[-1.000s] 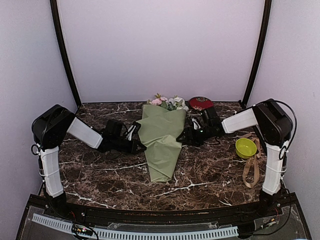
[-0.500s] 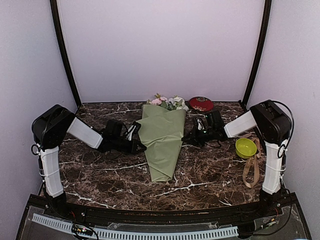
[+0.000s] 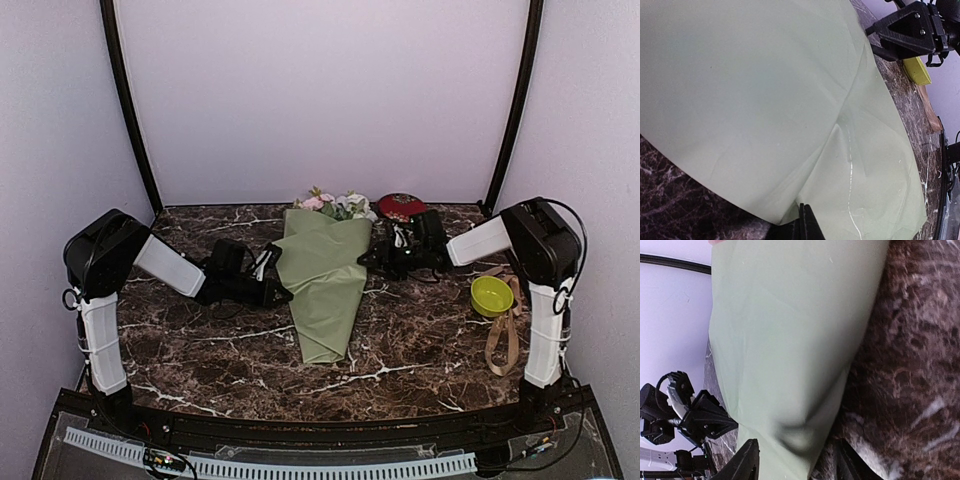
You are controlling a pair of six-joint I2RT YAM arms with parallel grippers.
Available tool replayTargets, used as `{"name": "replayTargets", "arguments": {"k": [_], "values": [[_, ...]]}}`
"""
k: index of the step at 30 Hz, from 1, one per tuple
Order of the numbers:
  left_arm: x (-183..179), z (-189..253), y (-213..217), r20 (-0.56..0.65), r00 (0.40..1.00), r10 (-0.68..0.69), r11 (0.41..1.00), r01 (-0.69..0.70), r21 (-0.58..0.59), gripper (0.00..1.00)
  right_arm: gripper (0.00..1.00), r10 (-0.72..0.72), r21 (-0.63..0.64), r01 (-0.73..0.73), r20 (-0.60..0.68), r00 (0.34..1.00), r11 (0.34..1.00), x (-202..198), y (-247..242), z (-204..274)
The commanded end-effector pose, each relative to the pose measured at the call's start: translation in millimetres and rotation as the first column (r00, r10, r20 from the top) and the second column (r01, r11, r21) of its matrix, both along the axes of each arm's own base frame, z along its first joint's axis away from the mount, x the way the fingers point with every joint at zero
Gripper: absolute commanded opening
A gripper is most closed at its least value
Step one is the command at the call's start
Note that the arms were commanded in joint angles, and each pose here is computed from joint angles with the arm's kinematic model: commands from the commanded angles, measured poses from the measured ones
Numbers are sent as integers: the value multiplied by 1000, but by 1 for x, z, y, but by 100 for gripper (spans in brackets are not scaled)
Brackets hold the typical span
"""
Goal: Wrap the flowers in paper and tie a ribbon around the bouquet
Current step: Press the fold line of the folded wrapping paper.
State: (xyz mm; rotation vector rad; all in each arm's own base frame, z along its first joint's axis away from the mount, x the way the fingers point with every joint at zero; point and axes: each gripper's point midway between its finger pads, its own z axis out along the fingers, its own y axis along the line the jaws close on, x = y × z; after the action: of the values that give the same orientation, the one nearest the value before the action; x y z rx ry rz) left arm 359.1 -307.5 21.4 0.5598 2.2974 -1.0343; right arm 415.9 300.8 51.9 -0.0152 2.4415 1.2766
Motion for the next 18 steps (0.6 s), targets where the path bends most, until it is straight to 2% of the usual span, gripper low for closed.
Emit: {"name": "replayTargets", "arguments": {"k": [1, 3, 4, 9, 13, 18], "values": [[-9, -18, 10, -72, 997, 12, 999, -8, 50, 0, 50, -32, -3, 33, 47, 998, 999, 28, 3, 0], [-9, -18, 10, -73, 997, 11, 999, -7, 49, 0, 50, -45, -2, 45, 57, 997, 999, 37, 4, 0], [-10, -18, 9, -74, 997, 9, 999, -6, 48, 0, 46, -52, -3, 52, 59, 997, 999, 41, 4, -1], [-12, -20, 10, -83, 997, 9, 999, -5, 52, 0, 17, -105, -18, 106, 39, 994, 994, 47, -5, -7], [-12, -21, 11, -83, 997, 13, 999, -8, 54, 0, 0, -138, -25, 139, 44, 989, 990, 49, -14, -7], [-11, -21, 11, -80, 997, 10, 998, -5, 59, 0, 0, -151, -38, 153, 48, 987, 988, 53, -19, -9]]}}
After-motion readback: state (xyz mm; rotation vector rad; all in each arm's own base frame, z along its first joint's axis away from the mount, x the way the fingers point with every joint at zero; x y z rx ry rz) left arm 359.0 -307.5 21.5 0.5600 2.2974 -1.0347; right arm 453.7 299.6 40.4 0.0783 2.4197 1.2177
